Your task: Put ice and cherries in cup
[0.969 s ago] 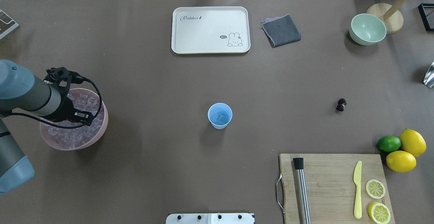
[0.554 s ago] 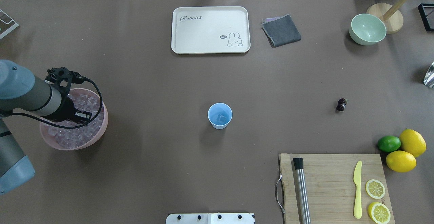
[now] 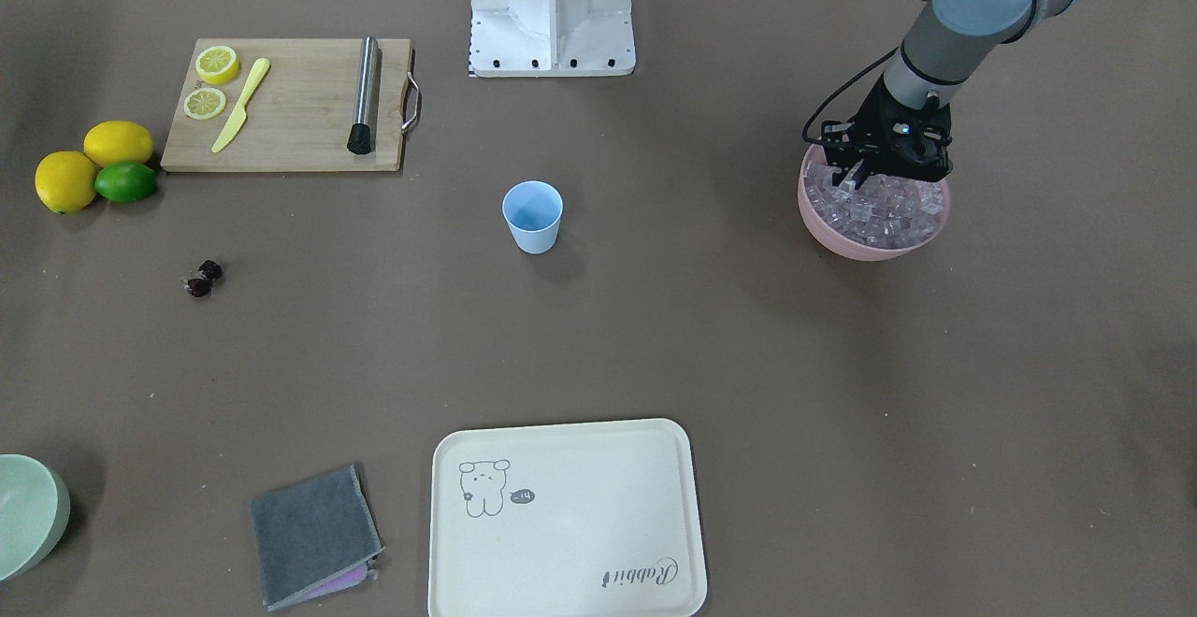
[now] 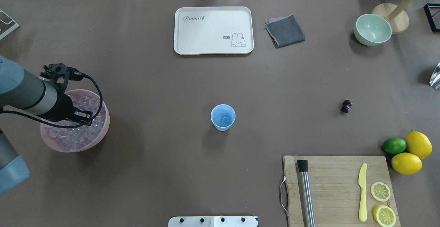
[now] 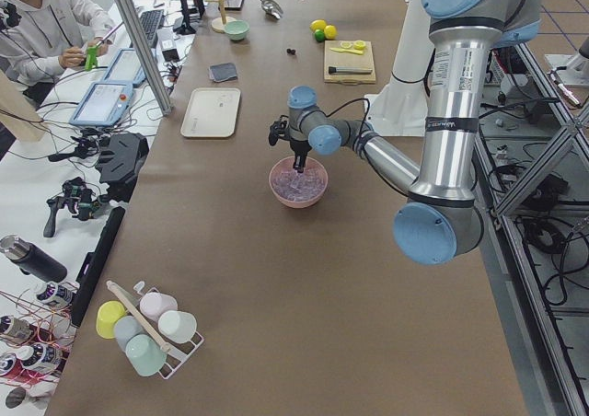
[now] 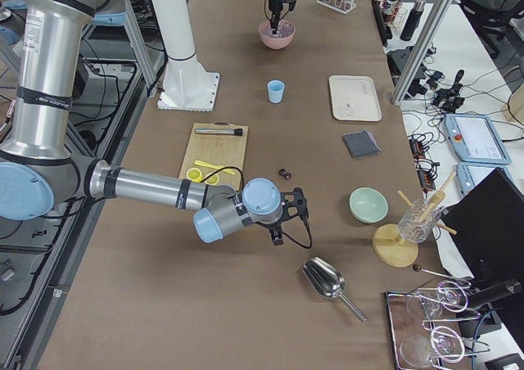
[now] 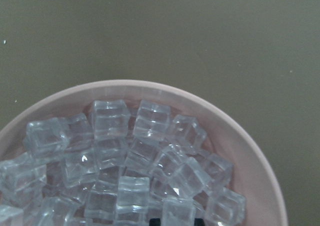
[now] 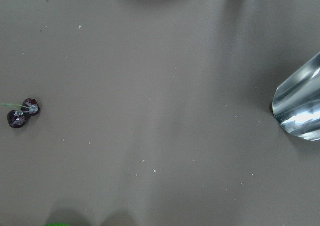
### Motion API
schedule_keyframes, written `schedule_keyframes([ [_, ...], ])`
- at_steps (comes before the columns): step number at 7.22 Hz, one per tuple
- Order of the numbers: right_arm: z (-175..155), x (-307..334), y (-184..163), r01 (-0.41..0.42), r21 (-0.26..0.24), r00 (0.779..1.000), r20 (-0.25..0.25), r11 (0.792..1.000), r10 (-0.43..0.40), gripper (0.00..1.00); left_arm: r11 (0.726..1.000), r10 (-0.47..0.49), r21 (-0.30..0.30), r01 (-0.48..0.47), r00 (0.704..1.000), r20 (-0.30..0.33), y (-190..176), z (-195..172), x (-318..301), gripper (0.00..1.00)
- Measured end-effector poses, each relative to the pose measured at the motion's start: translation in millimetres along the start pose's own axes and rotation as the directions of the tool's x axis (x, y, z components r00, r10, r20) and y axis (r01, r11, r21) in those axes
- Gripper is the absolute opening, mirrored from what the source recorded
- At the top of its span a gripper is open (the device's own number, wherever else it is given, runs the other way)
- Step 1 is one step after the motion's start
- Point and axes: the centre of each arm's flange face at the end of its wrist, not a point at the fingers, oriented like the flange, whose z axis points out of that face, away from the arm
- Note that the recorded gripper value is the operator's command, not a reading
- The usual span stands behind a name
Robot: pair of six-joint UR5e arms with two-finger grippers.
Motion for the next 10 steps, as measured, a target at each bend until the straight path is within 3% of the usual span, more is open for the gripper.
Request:
schedule_keyframes([
  [2,-5,-21,-15,-0.018,0.017,1.0,0.002,1.0,0.018,1.0,0.998,-0.061,0.016,0.063,0.992,-0.111,-28,-38,43,0.0],
  [4,-9,-63,-33,-0.041,0.028,0.999,0.025,0.999,0.04,1.0,0.985,-0.169,-0.006,0.171,0.969,-0.179,-49,-39,141,0.0],
  [7,-6,-83,-44,-0.052,0.026,0.998,0.041,0.998,0.051,1.0,0.957,-0.284,0.014,0.291,0.941,-0.184,-63,2,296,0.0],
  [9,-5,-82,-42,-0.056,0.023,0.998,0.041,0.998,0.055,1.0,0.948,-0.307,0.035,0.317,0.937,-0.166,-62,25,344,0.0],
  [10,-5,-82,-41,-0.057,0.021,0.998,0.041,0.998,0.056,1.0,0.946,-0.312,0.041,0.322,0.937,-0.16,-62,31,354,0.54],
])
